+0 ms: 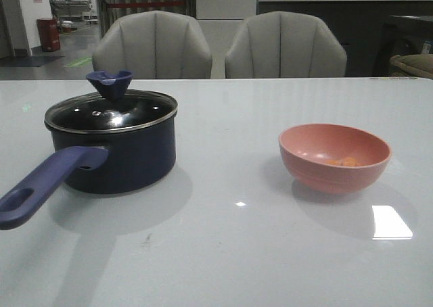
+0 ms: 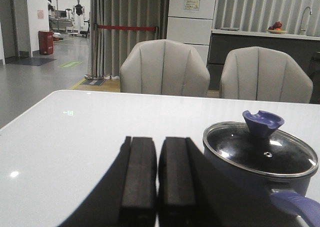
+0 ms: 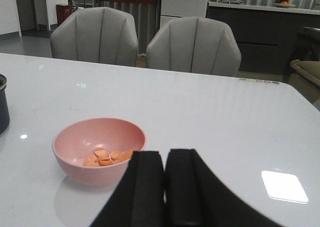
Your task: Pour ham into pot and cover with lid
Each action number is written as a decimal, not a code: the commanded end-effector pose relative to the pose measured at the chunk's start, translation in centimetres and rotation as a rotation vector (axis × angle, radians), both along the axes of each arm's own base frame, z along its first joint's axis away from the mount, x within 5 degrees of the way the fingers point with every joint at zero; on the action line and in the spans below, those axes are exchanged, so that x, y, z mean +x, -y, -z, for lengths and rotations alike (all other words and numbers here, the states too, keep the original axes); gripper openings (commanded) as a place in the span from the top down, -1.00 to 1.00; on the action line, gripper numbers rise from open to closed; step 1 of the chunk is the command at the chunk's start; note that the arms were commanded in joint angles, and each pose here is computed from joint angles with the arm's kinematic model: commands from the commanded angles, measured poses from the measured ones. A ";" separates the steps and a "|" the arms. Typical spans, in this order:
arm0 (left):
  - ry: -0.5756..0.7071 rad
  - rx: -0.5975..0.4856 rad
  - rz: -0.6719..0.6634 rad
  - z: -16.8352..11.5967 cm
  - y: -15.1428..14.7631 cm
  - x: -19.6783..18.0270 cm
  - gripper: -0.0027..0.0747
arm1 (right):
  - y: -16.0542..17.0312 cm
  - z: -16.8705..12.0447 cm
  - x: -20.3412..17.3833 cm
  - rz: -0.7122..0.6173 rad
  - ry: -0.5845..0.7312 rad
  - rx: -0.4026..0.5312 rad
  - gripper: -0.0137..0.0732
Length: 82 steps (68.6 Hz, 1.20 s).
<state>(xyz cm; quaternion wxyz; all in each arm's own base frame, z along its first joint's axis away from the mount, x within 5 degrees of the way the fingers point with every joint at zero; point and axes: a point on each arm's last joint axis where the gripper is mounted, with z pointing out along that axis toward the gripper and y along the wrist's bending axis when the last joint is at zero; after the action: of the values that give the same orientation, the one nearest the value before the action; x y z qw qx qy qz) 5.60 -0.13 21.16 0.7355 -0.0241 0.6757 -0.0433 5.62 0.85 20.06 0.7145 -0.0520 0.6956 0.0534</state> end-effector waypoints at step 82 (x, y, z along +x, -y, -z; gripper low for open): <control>0.230 0.000 -0.001 -7.5 0.0 -1.2 0.62 | 0.1 -1.0 -0.2 0.006 0.101 0.003 0.32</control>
<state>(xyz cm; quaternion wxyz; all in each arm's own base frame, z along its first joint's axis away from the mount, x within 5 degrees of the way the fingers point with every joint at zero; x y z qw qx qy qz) 4.96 -0.11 24.56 0.7885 -0.0219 0.6129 -0.0464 5.62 0.85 20.06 0.7145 -0.0520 0.6956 0.0534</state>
